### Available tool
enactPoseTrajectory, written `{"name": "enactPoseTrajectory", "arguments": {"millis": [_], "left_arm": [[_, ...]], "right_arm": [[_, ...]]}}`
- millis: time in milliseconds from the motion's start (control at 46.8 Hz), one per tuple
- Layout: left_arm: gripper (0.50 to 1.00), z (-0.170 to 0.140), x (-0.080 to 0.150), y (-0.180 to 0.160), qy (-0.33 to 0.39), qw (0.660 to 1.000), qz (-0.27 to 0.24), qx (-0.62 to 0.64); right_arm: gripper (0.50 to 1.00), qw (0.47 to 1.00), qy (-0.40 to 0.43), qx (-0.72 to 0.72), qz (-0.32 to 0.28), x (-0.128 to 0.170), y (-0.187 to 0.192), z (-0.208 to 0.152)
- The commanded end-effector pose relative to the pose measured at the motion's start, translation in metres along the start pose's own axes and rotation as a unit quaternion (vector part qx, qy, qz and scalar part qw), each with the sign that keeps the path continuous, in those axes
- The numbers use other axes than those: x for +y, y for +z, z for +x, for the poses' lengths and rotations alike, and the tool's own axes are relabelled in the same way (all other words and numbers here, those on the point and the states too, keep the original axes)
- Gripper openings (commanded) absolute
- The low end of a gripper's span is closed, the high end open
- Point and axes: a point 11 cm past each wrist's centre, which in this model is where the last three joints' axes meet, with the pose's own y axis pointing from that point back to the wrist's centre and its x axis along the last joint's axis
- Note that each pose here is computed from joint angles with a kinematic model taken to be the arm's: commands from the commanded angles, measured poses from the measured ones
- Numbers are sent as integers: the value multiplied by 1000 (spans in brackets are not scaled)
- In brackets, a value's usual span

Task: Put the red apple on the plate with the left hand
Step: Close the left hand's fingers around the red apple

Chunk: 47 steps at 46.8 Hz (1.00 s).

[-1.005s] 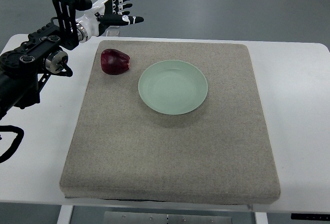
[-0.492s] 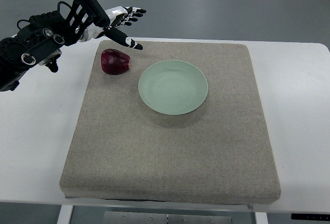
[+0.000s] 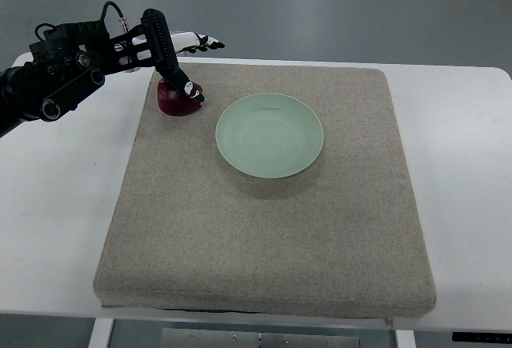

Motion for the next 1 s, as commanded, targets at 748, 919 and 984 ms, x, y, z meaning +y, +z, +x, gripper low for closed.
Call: {"name": "enactPoseTrajectory", "arguments": {"millis": [748, 919, 984], "left_arm": [[981, -16, 2, -15, -36, 993, 33, -107], [975, -18, 2, -16, -39, 993, 34, -107], [973, -18, 2, -16, -40, 993, 36, -109]], "right_arm": [[932, 1000, 0, 0, 0, 0, 0, 0], [932, 1000, 0, 0, 0, 0, 0, 0], [930, 1000, 0, 0, 0, 0, 0, 0]]}}
